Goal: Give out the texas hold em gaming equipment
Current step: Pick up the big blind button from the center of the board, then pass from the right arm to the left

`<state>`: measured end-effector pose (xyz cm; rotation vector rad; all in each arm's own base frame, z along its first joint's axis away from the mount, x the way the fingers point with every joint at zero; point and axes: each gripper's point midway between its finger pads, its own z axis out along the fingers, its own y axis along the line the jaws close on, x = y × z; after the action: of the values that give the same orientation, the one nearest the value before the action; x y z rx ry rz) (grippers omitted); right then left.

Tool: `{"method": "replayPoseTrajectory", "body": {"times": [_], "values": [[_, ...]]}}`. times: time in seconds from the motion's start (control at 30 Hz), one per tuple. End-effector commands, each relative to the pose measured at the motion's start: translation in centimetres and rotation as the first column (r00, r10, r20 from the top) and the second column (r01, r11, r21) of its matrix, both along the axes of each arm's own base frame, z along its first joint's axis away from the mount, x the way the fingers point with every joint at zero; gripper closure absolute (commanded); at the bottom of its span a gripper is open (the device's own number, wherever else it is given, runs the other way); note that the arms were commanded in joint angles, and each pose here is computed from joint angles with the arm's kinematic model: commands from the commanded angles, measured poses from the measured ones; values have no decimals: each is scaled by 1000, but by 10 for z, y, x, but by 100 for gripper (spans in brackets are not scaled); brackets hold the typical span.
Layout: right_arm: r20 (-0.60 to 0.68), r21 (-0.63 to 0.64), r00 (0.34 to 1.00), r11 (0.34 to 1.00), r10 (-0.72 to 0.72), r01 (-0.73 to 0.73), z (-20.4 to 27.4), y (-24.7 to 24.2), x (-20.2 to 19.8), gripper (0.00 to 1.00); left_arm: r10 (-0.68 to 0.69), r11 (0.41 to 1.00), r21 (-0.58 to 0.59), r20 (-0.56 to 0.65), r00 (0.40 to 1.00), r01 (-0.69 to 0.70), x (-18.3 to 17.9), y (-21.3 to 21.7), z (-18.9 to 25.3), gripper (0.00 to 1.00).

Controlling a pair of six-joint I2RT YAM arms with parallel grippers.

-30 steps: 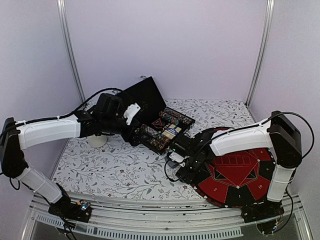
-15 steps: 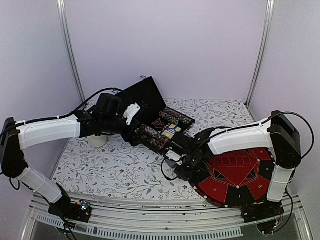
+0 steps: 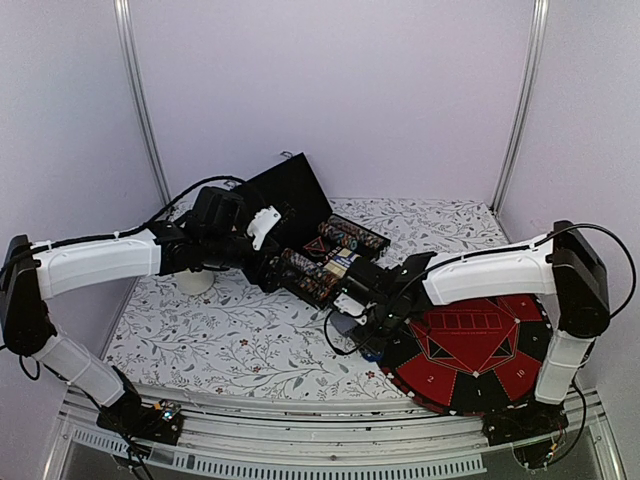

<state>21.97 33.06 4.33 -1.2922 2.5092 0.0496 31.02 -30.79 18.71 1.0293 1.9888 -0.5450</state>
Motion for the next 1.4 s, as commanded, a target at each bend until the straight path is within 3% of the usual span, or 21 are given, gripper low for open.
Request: {"method": "replayPoseTrajectory", "body": {"times": [0.0,0.17,0.3,0.43,0.6,0.77,0.9,1.1,1.37], "values": [[8,81,1000,997,-9,8,21,6,2,70,-7,1000,0,10,1000,7,-1,3,0,2],[-85,119,994,991,73,-63,11,22,-26,75,-7,1000,-1,12,1000,7,-2,4,1,2],[-50,184,997,982,59,-49,30,25,-26,75,-28,998,-52,-38,999,26,-9,-3,4,3],[124,235,992,971,5,-34,69,22,-2,75,-90,969,-238,-98,991,64,-24,-20,23,7],[409,313,912,935,23,-164,137,36,22,75,-241,846,-524,-205,949,102,-46,-47,47,22],[591,319,806,912,22,-259,179,48,36,75,-327,726,-675,-170,930,133,-57,-59,77,17],[638,311,769,900,39,-305,194,55,40,75,-340,733,-663,-158,927,155,-63,-70,70,15],[649,301,759,897,55,-322,195,61,39,76,-321,771,-624,-210,924,126,-56,-75,54,32],[682,253,724,896,104,-366,195,71,32,76,-325,773,-620,-204,924,135,-51,-83,54,40]]}}
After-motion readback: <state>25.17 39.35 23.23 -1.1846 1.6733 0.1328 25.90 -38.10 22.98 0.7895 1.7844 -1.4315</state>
